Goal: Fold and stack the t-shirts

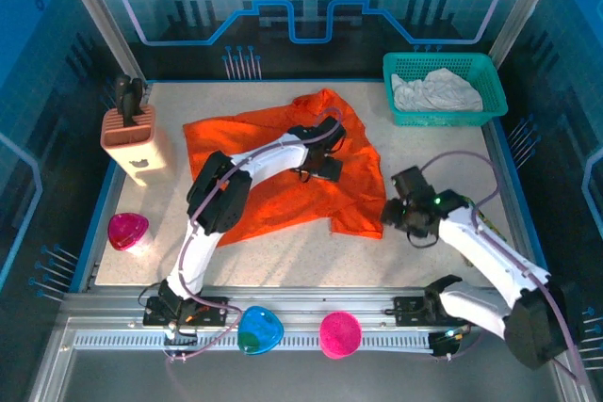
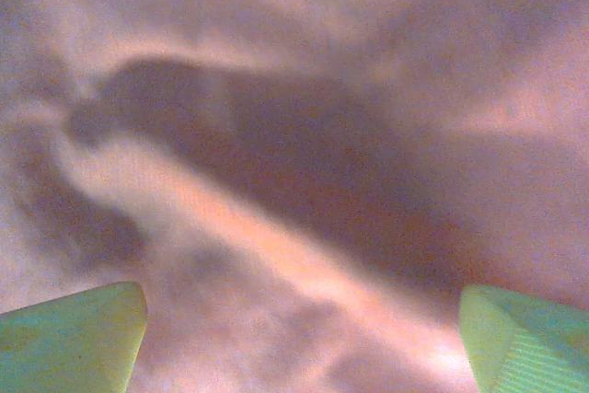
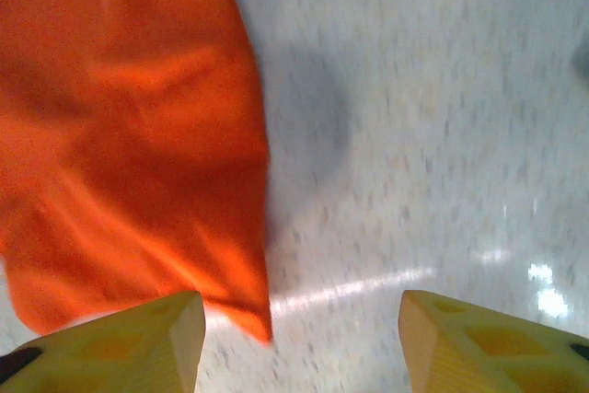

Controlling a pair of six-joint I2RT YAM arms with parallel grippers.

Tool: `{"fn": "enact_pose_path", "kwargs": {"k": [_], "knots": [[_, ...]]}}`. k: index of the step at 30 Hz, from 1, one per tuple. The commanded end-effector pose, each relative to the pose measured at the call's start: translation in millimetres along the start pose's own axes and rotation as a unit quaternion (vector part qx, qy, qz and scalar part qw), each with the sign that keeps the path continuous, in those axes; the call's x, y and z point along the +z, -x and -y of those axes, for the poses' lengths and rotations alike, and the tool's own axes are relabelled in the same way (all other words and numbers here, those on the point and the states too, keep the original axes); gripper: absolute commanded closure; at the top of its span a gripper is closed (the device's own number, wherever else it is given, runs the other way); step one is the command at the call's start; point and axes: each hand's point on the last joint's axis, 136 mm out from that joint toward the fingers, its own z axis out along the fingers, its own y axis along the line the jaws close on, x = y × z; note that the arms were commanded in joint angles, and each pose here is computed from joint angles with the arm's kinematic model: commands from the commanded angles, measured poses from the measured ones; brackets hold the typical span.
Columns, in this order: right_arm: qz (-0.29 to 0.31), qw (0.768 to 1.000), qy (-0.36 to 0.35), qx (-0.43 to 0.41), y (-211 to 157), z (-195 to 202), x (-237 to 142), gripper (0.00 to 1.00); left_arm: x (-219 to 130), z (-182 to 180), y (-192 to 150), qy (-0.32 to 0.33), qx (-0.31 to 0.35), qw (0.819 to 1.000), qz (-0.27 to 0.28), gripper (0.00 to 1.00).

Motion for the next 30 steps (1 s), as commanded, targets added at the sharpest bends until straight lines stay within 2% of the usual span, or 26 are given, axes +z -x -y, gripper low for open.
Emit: {"fn": "enact_pose_path", "kwargs": {"k": [1, 7, 13, 15, 17, 20, 22, 23, 30], "knots": [[-0.003, 0.998, 0.023, -0.059, 35.6, -14.6, 14.0, 0.41, -24.3, 6.0, -2.0, -0.022, -0.019, 0.999, 0.030, 0.11], [-0.026, 0.996, 0.032, -0.075, 93.2, -55.5, 59.2, 0.60, -83.9, -8.8, 7.8, -0.013, -0.026, 0.996, 0.085, 0.05], [-0.060, 0.996, 0.002, -0.065, 115.5, -68.7, 109.6, 0.62, -127.9, -39.3, -0.3, 0.021, -0.040, 0.992, 0.116, 0.01], [-0.068, 0.996, -0.009, -0.056, 115.9, -67.1, 121.6, 0.63, -131.3, -50.6, -8.2, 0.029, -0.051, 0.992, 0.114, 0.01], [-0.076, 0.996, -0.019, -0.044, 114.2, -63.1, 131.0, 0.69, -130.8, -61.6, -17.2, 0.033, -0.066, 0.991, 0.111, 0.01], [-0.081, 0.996, -0.030, -0.030, 110.0, -56.3, 137.0, 0.84, -129.2, -77.5, -27.9, 0.033, -0.090, 0.990, 0.107, 0.01], [-0.079, 0.996, -0.038, -0.020, 106.3, -49.1, 133.6, 0.97, -127.1, -89.8, -33.6, 0.036, -0.106, 0.988, 0.102, 0.01], [-0.078, 0.996, -0.042, -0.015, 104.0, -44.8, 130.5, 1.00, -126.0, -95.3, -36.0, 0.038, -0.113, 0.988, 0.099, 0.01], [-0.069, 0.996, -0.051, 0.020, 67.3, -14.4, 97.6, 1.00, -103.0, -131.7, -53.3, 0.050, -0.167, 0.982, 0.070, 0.01]]}}
